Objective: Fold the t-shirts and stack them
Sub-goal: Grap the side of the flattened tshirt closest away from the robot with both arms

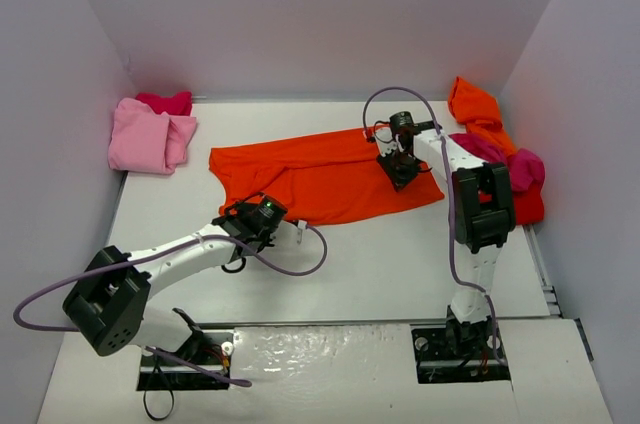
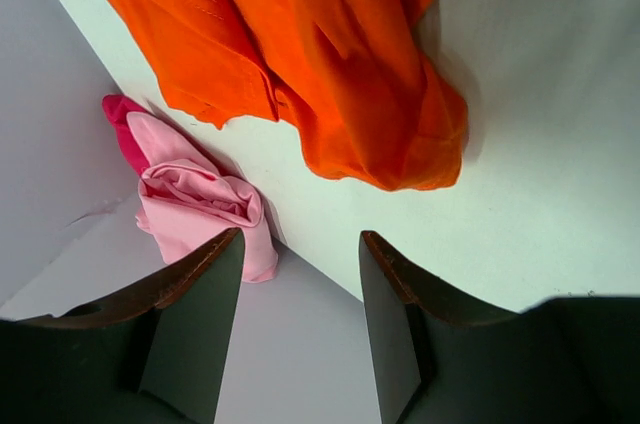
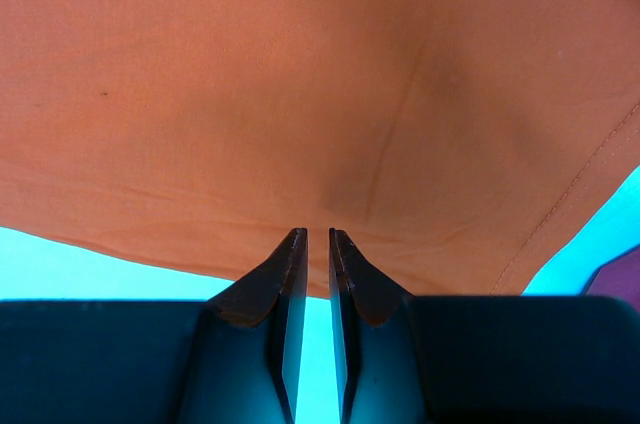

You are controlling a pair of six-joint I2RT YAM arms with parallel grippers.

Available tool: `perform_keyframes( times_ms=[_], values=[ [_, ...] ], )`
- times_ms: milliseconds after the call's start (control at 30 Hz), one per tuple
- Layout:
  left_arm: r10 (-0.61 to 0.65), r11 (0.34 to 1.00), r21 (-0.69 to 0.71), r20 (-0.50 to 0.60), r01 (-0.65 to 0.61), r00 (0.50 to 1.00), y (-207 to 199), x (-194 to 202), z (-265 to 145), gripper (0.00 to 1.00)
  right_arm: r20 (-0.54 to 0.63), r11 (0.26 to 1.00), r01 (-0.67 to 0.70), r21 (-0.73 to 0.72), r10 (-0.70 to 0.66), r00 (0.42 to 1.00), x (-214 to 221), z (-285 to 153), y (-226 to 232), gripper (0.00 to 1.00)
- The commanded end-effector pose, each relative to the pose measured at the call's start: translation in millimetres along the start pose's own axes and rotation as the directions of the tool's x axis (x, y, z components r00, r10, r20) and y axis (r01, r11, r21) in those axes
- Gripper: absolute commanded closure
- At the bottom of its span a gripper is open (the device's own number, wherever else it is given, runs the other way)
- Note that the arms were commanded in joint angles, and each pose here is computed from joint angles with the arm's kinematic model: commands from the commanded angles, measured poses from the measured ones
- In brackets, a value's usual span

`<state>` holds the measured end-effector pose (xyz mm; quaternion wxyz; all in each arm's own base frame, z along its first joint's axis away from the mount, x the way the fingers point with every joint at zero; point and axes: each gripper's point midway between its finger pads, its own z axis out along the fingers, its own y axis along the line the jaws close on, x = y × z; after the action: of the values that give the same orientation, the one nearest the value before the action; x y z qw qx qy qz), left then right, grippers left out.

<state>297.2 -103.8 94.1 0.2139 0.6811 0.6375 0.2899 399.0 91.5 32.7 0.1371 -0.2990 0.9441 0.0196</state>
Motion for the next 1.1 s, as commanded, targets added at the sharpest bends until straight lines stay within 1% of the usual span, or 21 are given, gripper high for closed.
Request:
perform_keyframes(
  times_ms=[0, 100, 300, 433, 700, 1067],
  values=[
    [-0.027, 1.000, -0.005, 0.027, 0.027, 0.999, 9, -3, -16, 0.54, -0.001, 1.000, 0.009, 0.022, -0.009, 1.000, -3, -6, -1, 0.87],
    [-0.038, 0.999, 0.019, 0.064, 0.037, 0.997, 6, -15, -19, 0.53, -0.009, 1.000, 0.014, 0.021, -0.014, 1.000, -4, -4, 1, 0.87],
    [-0.118, 0.992, 0.064, 0.178, 0.108, 0.977, 15, -48, -23, 0.53, -0.028, 0.999, 0.029, 0.031, -0.028, 0.999, -1, 0, 4, 0.87],
    [-0.134, 0.991, 0.059, 0.226, 0.124, 0.965, 20, -66, -21, 0.53, -0.033, 0.999, 0.032, 0.038, -0.031, 0.999, 1, 0, 3, 0.86],
    [-0.108, 0.992, 0.084, 0.253, 0.089, 0.961, 14, -88, -8, 0.53, -0.047, 0.999, 0.034, 0.029, -0.032, 0.998, 4, 5, 4, 0.87],
    [-0.092, 0.990, 0.130, 0.259, 0.059, 0.962, -3, -99, 4, 0.53, -0.073, 0.999, 0.034, 0.026, -0.032, 0.997, 9, 14, 3, 0.86]
  ],
)
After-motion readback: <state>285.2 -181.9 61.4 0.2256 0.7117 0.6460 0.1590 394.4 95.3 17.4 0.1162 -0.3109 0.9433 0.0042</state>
